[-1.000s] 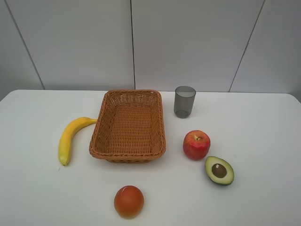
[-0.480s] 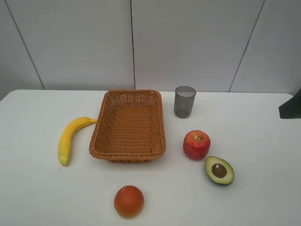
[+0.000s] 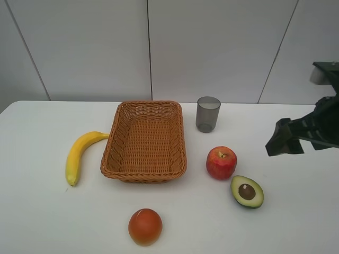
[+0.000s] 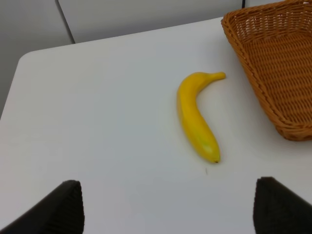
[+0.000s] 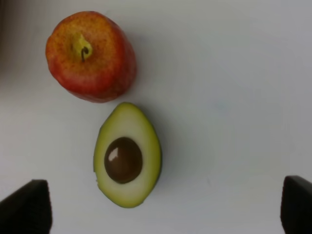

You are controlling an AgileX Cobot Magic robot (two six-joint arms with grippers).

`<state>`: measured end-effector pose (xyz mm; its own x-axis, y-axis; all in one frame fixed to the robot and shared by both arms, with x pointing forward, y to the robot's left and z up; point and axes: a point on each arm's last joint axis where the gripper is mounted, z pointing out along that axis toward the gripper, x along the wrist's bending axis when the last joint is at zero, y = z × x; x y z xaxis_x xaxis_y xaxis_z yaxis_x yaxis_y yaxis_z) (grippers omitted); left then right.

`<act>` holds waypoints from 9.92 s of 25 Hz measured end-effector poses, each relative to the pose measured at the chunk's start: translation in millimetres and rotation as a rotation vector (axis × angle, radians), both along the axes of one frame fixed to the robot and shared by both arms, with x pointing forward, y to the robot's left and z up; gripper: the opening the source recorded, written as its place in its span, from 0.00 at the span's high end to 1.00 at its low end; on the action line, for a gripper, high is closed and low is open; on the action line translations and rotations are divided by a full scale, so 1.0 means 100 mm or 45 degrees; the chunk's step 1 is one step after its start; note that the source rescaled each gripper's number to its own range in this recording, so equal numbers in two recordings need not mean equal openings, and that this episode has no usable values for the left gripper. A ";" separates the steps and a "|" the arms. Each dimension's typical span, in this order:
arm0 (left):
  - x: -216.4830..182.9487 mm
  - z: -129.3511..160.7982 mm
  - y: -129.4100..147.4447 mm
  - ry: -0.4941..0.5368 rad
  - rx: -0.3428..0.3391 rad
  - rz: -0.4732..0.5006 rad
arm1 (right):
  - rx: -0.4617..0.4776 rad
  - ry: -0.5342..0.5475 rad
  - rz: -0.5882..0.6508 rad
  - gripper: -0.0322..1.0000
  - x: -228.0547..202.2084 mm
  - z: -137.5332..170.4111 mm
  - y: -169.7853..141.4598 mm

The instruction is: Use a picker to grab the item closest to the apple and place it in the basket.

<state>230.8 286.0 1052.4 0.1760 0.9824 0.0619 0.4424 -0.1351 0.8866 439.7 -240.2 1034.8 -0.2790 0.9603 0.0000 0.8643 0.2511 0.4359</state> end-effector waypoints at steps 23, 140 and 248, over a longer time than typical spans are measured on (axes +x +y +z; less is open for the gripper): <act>0.00 0.00 0.00 0.000 0.000 0.000 | -0.041 0.350 0.059 0.00 0.43 -1.01 0.40; 0.00 0.00 0.00 0.000 0.000 0.000 | 0.202 -0.161 0.695 0.97 1.56 -0.70 2.24; 0.00 0.00 0.00 0.000 0.000 0.000 | -0.102 -0.081 0.711 0.00 0.03 0.57 0.98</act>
<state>230.8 286.0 1052.4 0.1760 0.9824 0.0619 0.4424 -0.1351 0.8866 442.9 -141.9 1092.1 -0.7417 0.6631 -0.1007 0.5631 0.6973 0.4436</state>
